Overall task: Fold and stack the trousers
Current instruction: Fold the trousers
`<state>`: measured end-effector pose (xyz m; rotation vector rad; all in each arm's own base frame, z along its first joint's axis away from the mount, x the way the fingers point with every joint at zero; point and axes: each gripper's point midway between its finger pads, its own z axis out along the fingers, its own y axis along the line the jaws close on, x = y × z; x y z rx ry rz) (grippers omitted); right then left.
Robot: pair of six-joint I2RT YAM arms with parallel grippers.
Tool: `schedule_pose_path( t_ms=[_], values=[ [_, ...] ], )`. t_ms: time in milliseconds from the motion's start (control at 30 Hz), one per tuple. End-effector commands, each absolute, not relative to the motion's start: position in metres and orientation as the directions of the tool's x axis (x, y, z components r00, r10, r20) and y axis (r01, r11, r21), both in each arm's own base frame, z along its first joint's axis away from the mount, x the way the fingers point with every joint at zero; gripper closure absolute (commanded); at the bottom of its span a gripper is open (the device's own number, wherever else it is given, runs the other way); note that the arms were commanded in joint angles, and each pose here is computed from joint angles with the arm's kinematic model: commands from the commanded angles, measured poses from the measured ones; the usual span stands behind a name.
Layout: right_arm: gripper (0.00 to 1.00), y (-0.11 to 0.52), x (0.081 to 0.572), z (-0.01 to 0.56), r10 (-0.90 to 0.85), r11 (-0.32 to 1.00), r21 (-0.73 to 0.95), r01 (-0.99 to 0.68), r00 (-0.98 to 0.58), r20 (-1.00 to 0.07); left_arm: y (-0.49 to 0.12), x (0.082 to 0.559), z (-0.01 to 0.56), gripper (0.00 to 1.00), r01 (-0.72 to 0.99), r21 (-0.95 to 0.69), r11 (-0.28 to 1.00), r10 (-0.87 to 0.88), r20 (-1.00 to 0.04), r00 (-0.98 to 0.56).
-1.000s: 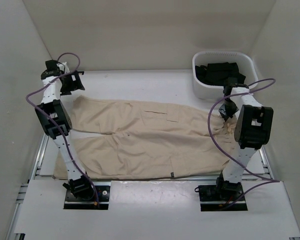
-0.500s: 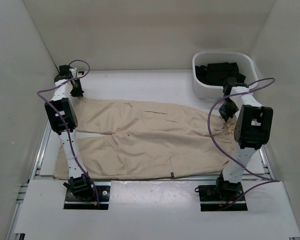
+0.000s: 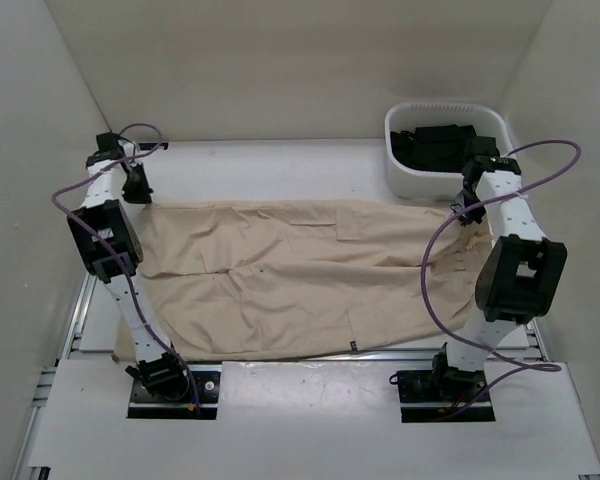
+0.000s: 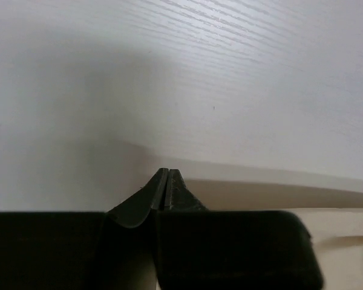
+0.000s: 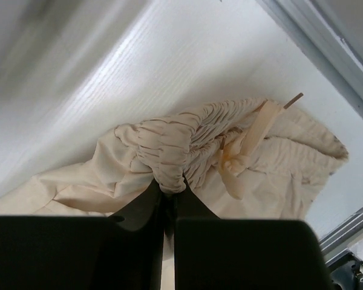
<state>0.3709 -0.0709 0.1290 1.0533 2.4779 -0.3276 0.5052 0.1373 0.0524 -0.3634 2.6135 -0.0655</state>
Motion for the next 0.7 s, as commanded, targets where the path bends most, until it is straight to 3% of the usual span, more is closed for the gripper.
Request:
schedule_pose_path(
  t_ms=[0,100,200,267,300,433,467,533,567,667],
  values=[
    [1.0,-0.077,0.366,0.173,0.595,0.698,0.001,0.716,-0.578,-0.558,0.14,0.492,0.19,0.86,-0.229,-0.099,0.968,-0.234,-0.676,-0.699],
    [1.0,-0.084,0.34,0.185,0.605,0.685,0.018,0.728,-0.555,-0.571,0.149,0.457,0.234,0.86,-0.293,-0.035,0.956,-0.225,-0.727,-0.648],
    [1.0,-0.083,0.311,0.187,0.627,0.675,0.052,0.736,-0.536,-0.565,0.138,0.405,0.241,0.86,-0.317,-0.012,0.948,-0.23,-0.715,-0.661],
    [1.0,-0.077,0.28,0.167,0.643,0.68,0.025,0.733,-0.58,-0.5,0.134,0.36,0.215,0.86,-0.354,0.021,0.935,-0.256,-0.651,-0.714],
    [1.0,-0.085,0.267,0.162,0.677,0.634,0.012,0.773,-0.547,-0.492,0.133,0.338,0.233,0.86,-0.372,0.027,0.928,-0.252,-0.692,-0.677],
    [1.0,-0.078,0.248,0.145,0.69,0.64,0.106,0.761,-0.509,-0.515,0.118,0.279,0.179,0.86,-0.389,-0.013,0.921,-0.321,-0.593,-0.739],
    [1.0,-0.076,0.258,0.142,0.69,0.648,0.144,0.748,-0.496,-0.528,0.114,0.279,0.17,0.8,-0.378,-0.03,0.925,-0.324,-0.583,-0.746],
    [1.0,-0.074,0.259,0.131,0.695,0.65,0.135,0.748,-0.513,-0.504,0.104,0.298,0.151,0.51,-0.332,-0.096,0.938,-0.332,-0.519,-0.788],
    [1.0,-0.075,0.264,0.125,0.697,0.649,0.124,0.75,-0.522,-0.492,0.095,0.326,0.173,0.33,-0.263,-0.186,0.947,-0.322,-0.559,-0.764],
    [1.0,-0.073,0.272,0.118,0.69,0.666,0.114,0.737,-0.55,-0.47,0.072,0.391,0.193,0.31,-0.1,-0.34,0.935,-0.292,-0.579,-0.761]
  ],
)
